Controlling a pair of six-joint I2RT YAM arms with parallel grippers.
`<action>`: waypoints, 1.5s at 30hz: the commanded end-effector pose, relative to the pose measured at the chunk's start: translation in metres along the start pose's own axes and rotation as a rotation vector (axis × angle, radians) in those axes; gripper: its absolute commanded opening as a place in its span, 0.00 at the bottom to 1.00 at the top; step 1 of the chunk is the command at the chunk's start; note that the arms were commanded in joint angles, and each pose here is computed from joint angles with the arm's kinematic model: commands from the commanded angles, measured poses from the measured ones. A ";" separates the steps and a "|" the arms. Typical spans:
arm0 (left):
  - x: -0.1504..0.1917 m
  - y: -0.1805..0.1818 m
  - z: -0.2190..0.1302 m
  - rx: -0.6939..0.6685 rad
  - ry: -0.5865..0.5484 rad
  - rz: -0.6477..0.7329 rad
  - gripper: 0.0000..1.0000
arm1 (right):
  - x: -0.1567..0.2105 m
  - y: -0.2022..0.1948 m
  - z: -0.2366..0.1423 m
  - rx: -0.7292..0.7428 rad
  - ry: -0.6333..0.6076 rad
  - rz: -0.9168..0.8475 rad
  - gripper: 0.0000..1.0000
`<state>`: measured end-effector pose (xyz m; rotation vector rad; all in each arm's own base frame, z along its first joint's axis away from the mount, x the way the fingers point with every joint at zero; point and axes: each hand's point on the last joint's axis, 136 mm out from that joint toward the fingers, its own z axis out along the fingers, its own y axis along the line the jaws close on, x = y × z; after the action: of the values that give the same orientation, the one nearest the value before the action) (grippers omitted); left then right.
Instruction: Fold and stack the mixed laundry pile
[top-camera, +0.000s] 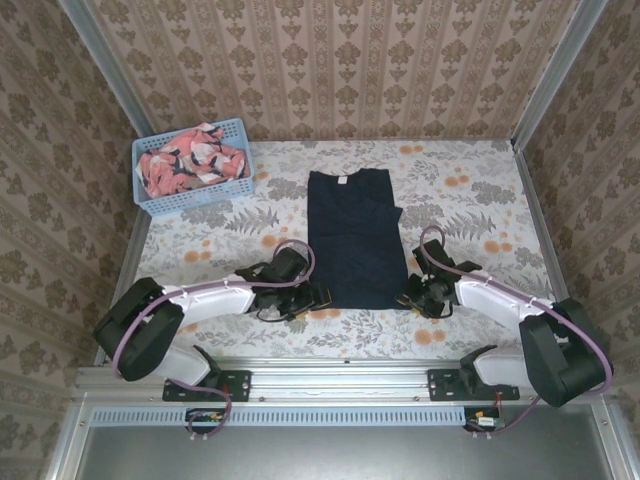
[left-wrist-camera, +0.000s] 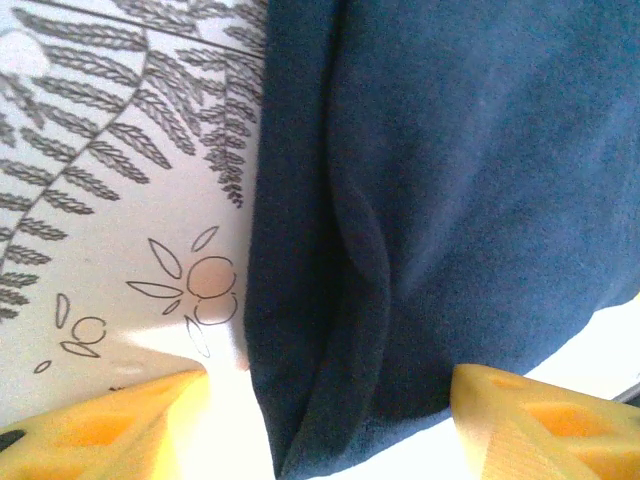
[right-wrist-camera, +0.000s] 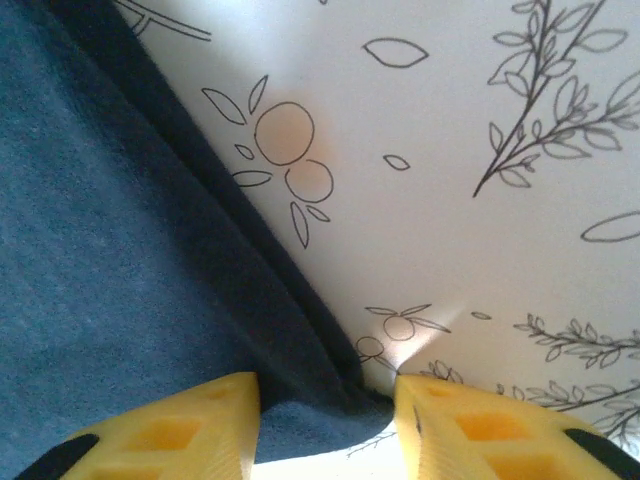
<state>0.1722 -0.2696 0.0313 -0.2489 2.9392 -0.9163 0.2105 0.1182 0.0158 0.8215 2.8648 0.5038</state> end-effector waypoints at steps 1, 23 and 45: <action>-0.006 0.000 0.003 -0.013 -0.036 -0.067 0.65 | -0.011 0.027 0.005 -0.095 -0.043 0.019 0.45; -0.025 -0.002 0.010 -0.020 -0.102 -0.117 0.64 | -0.023 0.038 0.024 0.012 -0.066 -0.094 0.03; -0.042 0.013 0.025 -0.070 -0.182 -0.242 0.00 | -0.018 0.057 0.016 -0.041 -0.072 -0.161 0.01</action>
<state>0.1922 -0.2653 0.0174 -0.6541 2.9045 -0.7934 0.2491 0.1539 0.0187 0.6386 2.8439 0.4781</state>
